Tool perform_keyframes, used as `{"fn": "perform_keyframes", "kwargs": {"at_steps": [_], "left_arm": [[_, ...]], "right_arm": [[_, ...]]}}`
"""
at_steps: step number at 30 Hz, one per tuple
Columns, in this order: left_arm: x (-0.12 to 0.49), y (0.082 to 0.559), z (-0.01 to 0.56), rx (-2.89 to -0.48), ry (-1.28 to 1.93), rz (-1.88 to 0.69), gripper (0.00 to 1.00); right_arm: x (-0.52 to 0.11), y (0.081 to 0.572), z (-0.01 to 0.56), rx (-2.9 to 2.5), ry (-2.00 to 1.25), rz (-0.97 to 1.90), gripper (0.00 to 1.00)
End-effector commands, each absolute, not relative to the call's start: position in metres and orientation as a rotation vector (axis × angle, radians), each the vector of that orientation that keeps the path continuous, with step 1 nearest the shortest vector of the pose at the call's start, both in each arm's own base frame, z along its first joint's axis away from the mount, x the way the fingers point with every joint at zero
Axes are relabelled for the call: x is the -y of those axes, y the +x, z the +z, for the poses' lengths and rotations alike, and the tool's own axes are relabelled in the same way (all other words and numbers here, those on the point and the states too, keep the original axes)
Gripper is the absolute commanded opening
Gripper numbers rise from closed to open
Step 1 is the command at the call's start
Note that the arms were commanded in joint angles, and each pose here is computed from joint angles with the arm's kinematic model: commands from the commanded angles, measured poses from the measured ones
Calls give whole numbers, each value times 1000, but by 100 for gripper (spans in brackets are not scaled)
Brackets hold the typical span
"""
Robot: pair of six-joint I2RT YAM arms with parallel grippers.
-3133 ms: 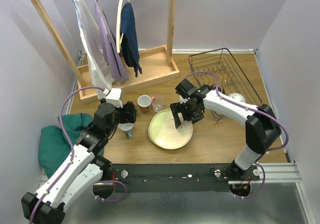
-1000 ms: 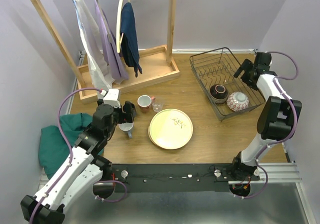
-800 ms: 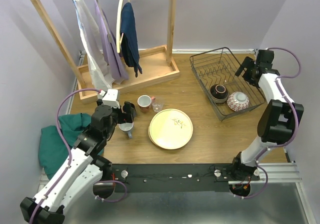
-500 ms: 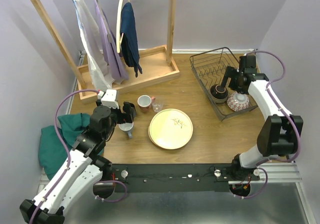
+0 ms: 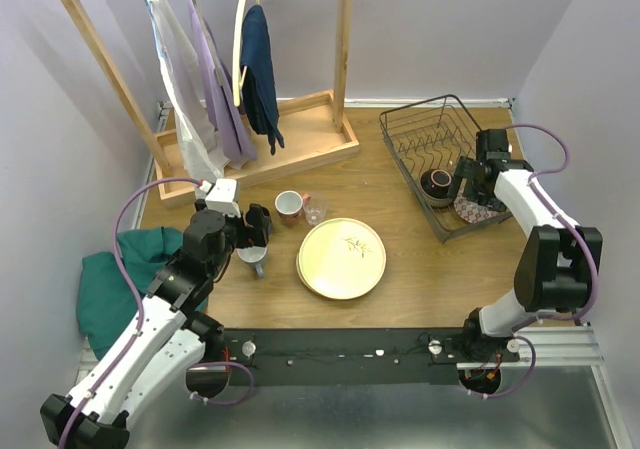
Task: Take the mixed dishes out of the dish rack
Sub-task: Adjust the bowl in the dish rack.
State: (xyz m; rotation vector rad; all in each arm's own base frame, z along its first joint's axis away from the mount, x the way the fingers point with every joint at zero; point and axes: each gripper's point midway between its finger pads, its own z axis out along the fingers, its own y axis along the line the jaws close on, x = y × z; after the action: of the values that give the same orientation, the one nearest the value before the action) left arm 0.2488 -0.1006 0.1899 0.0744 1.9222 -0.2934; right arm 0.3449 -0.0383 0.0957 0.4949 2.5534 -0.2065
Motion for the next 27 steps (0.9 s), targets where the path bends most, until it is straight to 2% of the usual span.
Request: {"fn": "perform_keyframes", "kwargs": {"at_steps": [1, 14, 20, 27], "left_arm": [[104, 250, 190, -1921, 82, -311, 99], [100, 253, 181, -1957, 79, -268, 99], [101, 254, 176, -1979, 86, -260, 99], [102, 255, 172, -1993, 93, -256, 99]], "right_arm": [[79, 363, 98, -2461, 583, -357, 100], [115, 381, 105, -2377, 630, -516, 100], [93, 382, 127, -2344, 621, -329, 100], [33, 375, 146, -2289, 639, 117, 100]]}}
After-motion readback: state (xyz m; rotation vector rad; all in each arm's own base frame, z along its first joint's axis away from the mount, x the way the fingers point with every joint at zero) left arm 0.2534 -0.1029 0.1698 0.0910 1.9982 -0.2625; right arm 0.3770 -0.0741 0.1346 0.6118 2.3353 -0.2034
